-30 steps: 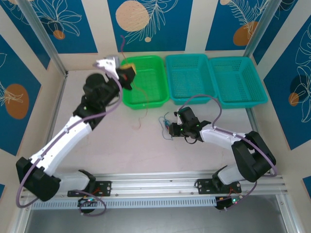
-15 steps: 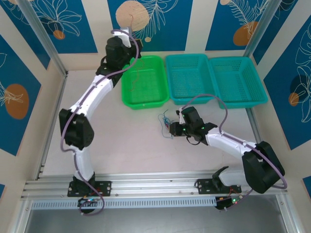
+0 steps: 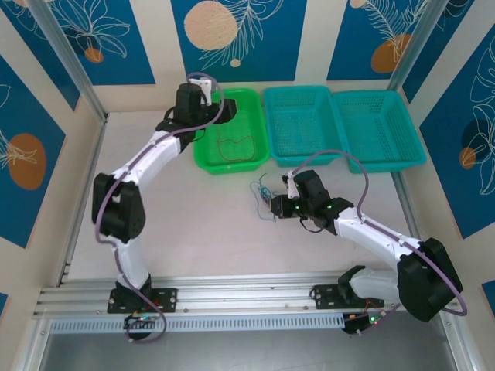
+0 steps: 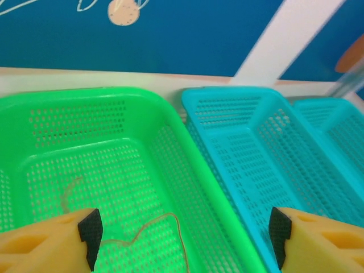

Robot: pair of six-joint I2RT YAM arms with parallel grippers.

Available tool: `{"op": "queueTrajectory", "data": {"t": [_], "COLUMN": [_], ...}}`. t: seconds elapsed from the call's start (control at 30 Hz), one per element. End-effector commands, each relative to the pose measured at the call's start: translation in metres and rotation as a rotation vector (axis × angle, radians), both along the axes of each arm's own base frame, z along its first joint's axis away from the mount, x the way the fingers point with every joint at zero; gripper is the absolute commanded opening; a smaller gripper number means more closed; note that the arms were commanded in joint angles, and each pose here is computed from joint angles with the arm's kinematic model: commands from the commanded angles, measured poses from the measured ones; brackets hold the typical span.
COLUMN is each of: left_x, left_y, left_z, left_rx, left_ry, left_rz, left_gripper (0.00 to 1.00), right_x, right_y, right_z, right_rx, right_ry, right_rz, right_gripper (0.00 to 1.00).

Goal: Untangle the cables

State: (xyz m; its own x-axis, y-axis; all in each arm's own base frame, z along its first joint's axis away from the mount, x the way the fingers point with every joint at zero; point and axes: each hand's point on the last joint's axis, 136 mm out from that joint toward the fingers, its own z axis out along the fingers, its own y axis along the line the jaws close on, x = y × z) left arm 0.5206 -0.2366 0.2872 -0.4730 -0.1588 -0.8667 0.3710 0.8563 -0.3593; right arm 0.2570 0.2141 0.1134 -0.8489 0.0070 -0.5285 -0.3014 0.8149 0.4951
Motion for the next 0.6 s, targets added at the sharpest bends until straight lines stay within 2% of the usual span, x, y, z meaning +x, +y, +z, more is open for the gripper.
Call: {"op": "queueTrajectory", "data": {"t": [0.0, 0.13, 0.3, 0.37, 0.47, 0.5, 0.57], "left_x": [-0.055, -0.123, -0.184, -0.200, -0.222, -0.228, -0.238], "left_y": [-0.005, -0.008, -0.001, 0.004, 0.007, 0.007, 0.005], "left_z": [0.065, 0.046, -0.009, -0.033, -0.067, -0.079, -0.096], "left_rx": [-0.067, -0.019, 0.062, 0.082, 0.119, 0.125, 0.124], "left_ry": [-0.165, -0.161, -0.089, -0.038, 0.036, 0.063, 0.101], "left_rz": [-0.125, -0.210, -0.223, -0.211, -0.220, -0.224, -0.242], "left_gripper": [0.78, 0.78, 0.79, 0.80, 0.81, 0.81, 0.81], "right_x": [-0.013, -0.025, -0.037, -0.038, -0.034, -0.032, -0.027], "right_y": [0.021, 0.050, 0.090, 0.098, 0.099, 0.097, 0.090], "right_z": [0.014, 0.009, -0.019, -0.031, -0.034, -0.030, -0.021], "right_rx": [0.063, 0.047, 0.031, 0.008, 0.001, 0.006, 0.016], "right_ry": [-0.045, -0.049, 0.029, 0.049, 0.039, 0.026, 0.002], "right_rz": [0.163, 0.324, 0.454, 0.464, 0.431, 0.413, 0.372], "right_gripper": [0.20, 0.21, 0.24, 0.31, 0.51, 0.55, 0.56]}}
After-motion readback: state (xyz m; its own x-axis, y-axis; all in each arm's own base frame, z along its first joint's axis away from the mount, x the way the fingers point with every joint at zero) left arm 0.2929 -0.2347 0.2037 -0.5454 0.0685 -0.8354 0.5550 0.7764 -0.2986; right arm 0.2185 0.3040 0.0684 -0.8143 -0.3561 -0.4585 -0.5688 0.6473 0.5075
